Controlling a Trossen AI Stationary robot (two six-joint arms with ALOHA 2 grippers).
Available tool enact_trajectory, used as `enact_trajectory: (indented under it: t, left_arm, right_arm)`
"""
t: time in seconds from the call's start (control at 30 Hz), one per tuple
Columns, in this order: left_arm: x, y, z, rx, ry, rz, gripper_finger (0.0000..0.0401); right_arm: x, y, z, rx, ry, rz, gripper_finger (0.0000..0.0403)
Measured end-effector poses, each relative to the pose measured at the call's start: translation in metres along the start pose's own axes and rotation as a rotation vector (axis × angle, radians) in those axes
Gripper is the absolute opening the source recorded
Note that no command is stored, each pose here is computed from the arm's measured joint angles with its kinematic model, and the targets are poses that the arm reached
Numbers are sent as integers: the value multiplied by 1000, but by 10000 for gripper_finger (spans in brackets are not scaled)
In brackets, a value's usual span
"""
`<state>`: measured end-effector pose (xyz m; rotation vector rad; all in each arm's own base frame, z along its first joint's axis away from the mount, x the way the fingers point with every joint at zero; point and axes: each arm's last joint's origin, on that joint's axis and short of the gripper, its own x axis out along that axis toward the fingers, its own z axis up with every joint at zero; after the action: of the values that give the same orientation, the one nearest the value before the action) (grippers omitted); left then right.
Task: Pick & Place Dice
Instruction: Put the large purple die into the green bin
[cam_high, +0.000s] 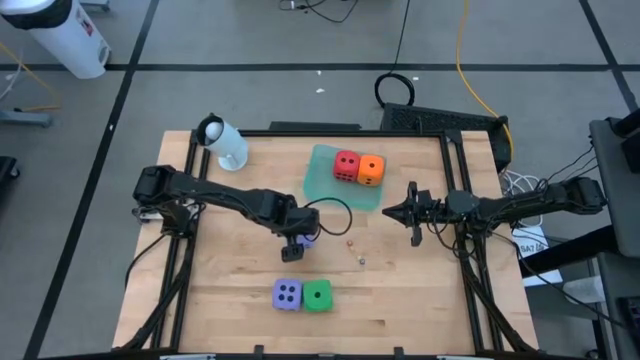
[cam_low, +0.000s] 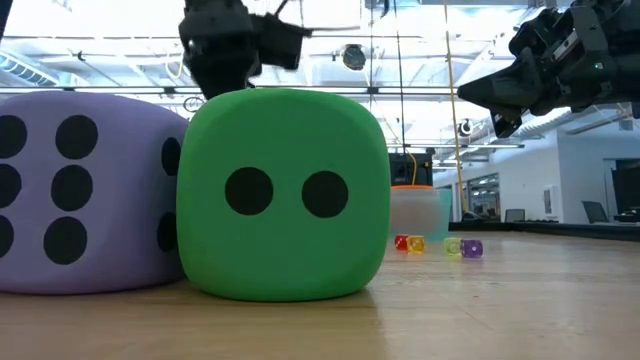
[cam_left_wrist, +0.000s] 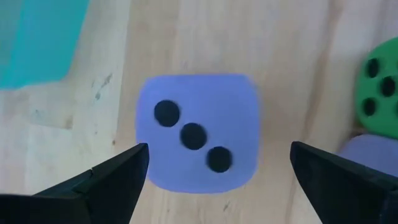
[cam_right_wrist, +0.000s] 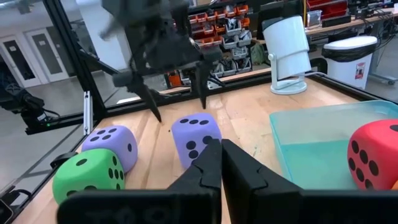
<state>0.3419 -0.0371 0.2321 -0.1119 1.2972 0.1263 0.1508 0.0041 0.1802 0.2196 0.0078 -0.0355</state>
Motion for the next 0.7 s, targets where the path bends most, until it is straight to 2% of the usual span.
enact_trajectory:
  t: [0.23, 0.5, 0.7]
  left_arm:
    - [9, 13, 3, 1, 22, 54, 400]
    - [9, 15, 3, 0, 42, -12, 400]
    - [8, 12, 3, 10, 38, -5, 400]
  right_arm:
    - [0, 0, 0, -3, -4, 0, 0]
    - [0, 0, 0, -4, 0, 0, 0]
    - [0, 0, 0, -4, 1, -1, 0]
